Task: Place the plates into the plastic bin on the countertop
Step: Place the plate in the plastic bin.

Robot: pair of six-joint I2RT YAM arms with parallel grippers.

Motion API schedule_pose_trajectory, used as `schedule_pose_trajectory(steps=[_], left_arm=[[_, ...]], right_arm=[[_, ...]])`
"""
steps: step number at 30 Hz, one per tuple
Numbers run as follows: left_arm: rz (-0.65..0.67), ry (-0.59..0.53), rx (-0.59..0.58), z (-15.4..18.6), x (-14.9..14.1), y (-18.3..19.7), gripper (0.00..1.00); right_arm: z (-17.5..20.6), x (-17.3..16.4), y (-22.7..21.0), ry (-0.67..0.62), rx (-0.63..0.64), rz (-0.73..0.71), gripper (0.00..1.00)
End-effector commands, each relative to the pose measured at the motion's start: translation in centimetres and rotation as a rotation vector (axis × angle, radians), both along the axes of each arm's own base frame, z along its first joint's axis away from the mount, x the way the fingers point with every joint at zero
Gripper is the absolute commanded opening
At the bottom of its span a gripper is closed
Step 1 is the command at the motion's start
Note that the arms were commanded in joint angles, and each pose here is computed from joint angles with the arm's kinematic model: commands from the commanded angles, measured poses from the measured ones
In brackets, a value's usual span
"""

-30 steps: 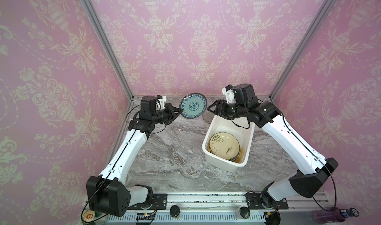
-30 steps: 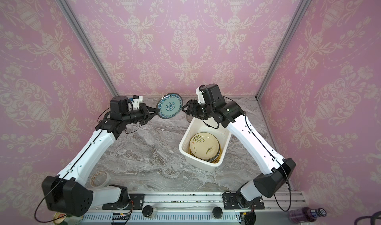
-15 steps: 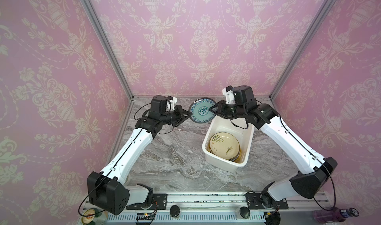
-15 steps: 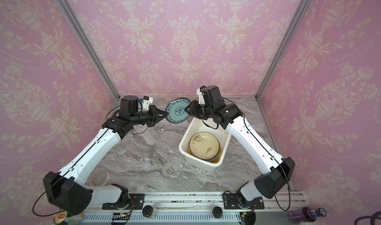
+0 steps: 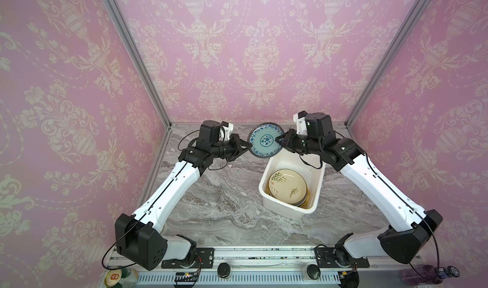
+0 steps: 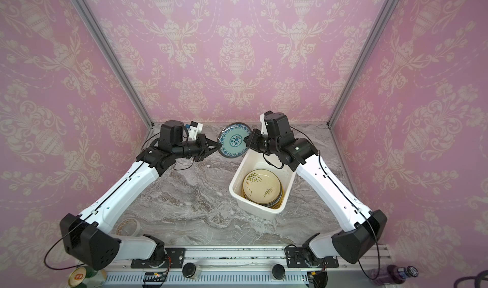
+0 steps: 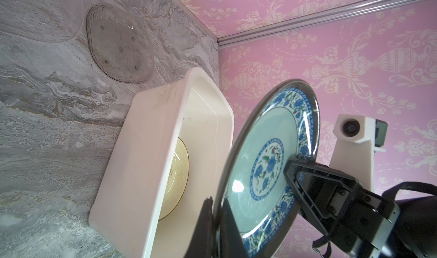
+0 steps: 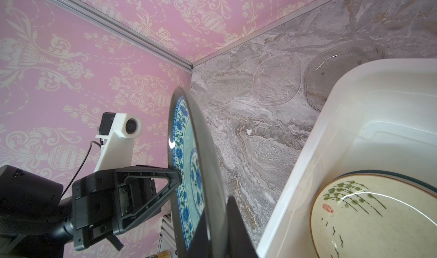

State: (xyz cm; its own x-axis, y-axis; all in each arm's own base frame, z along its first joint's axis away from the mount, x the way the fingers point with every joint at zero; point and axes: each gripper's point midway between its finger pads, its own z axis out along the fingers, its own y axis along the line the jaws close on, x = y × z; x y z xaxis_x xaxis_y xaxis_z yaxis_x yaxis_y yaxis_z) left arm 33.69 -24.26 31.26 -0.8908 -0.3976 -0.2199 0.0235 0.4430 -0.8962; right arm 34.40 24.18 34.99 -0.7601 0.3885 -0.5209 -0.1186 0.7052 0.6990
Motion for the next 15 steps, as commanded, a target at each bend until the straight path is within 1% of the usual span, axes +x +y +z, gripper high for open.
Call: schedule_pose_trajectory(steps=[1,2,3,4,10,12,15], left_arm=[[0.033,-0.035,0.009,0.3,0.1,0.1,0.32],[0.048,-0.049,0.01,0.4,0.2,0.4,0.41],[0.065,-0.066,0.011,0.5,0.2,0.6,0.47],[0.076,-0.082,0.015,0.6,0.3,0.9,0.5],[0.203,-0.226,0.058,1.9,0.7,3.3,0.63],[0.248,-0.299,0.074,2.6,0.8,4.2,0.67],[0.266,-0.389,0.106,3.6,0.8,4.9,0.72]], right_arm=[[0.4,-0.7,-1.2,-0.023,-0.049,-0.02,0.0],[0.2,-0.9,-1.6,-0.009,-0.064,-0.034,0.0],[0.0,-1.1,-2.1,0.005,-0.078,-0.048,0.0],[-0.2,-1.3,-2.5,0.016,-0.09,-0.06,0.0],[-1.7,-3.5,-5.6,0.092,-0.167,-0.135,0.0],[-2.5,-4.5,-6.8,0.12,-0.208,-0.151,0.0],[-4.1,-6.0,-8.2,0.169,-0.269,-0.163,0.0]])
